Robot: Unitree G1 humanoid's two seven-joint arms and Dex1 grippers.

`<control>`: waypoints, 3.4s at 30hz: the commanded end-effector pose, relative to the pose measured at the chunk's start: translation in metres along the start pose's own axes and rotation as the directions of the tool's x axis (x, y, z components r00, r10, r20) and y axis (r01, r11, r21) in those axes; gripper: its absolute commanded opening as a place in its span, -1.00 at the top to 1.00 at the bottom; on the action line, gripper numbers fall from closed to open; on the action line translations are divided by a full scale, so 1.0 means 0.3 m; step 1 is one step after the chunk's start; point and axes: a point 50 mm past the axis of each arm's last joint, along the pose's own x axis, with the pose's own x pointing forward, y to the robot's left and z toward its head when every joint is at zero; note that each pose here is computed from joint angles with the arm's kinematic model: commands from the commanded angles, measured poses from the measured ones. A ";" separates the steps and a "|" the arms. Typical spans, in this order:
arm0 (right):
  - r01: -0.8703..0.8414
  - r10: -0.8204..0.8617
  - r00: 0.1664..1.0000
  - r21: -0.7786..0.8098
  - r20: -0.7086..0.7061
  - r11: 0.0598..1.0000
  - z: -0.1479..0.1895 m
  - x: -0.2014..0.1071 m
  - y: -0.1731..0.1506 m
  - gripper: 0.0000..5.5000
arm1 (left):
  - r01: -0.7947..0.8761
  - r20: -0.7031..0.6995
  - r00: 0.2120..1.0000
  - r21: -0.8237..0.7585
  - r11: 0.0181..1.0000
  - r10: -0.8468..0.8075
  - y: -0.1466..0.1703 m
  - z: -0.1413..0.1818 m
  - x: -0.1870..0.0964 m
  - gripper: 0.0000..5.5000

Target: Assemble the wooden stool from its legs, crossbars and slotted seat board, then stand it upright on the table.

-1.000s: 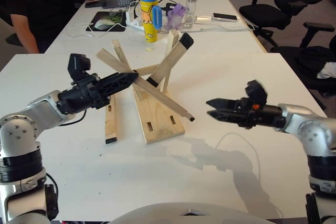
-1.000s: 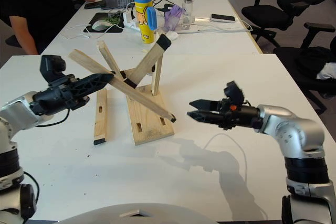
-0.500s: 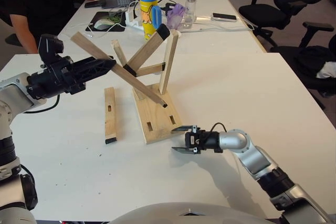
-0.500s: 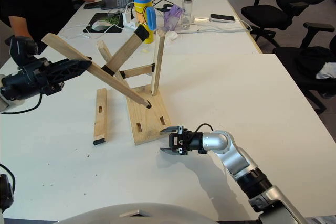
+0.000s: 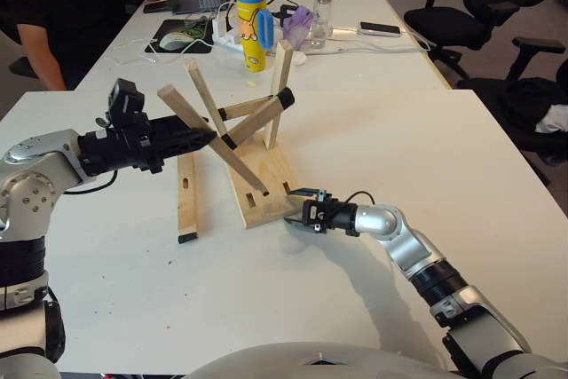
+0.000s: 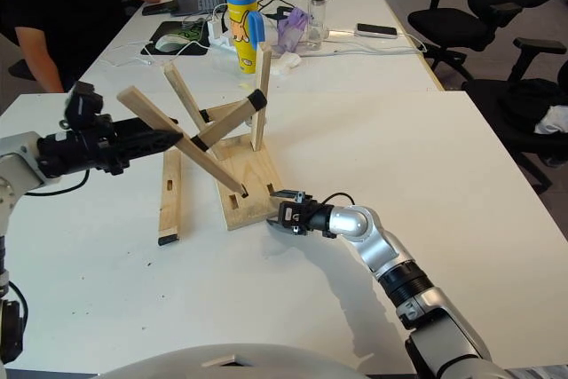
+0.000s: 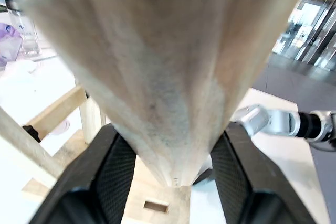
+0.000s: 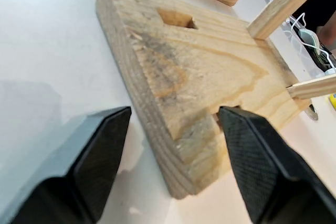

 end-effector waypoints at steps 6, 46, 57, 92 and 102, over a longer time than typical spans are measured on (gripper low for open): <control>0.121 -0.301 0.933 0.615 0.198 0.779 0.064 -0.059 -0.089 -0.13 | -0.001 -0.064 0.998 0.100 0.995 0.007 0.002 -0.033 0.012 0.27; -0.006 0.100 0.981 0.484 -0.168 0.875 -0.048 0.065 0.115 -0.13 | 0.020 -0.212 0.977 0.108 0.994 0.003 0.013 -0.160 0.036 -0.14; 0.006 0.099 0.979 0.510 -0.179 0.860 -0.075 0.062 0.138 -0.13 | 0.114 0.483 0.858 0.150 0.982 -0.173 -0.050 0.358 -0.043 -0.47; -0.020 0.078 0.993 0.542 -0.085 0.840 0.009 0.145 0.195 -0.13 | -0.919 -0.185 0.394 -0.051 0.392 0.900 -0.080 -0.444 -0.031 -0.95; 0.002 0.072 0.990 0.537 -0.118 0.843 -0.004 0.132 0.192 -0.13 | -0.898 -0.305 0.433 -0.067 0.434 0.849 -0.135 -0.458 0.030 -0.95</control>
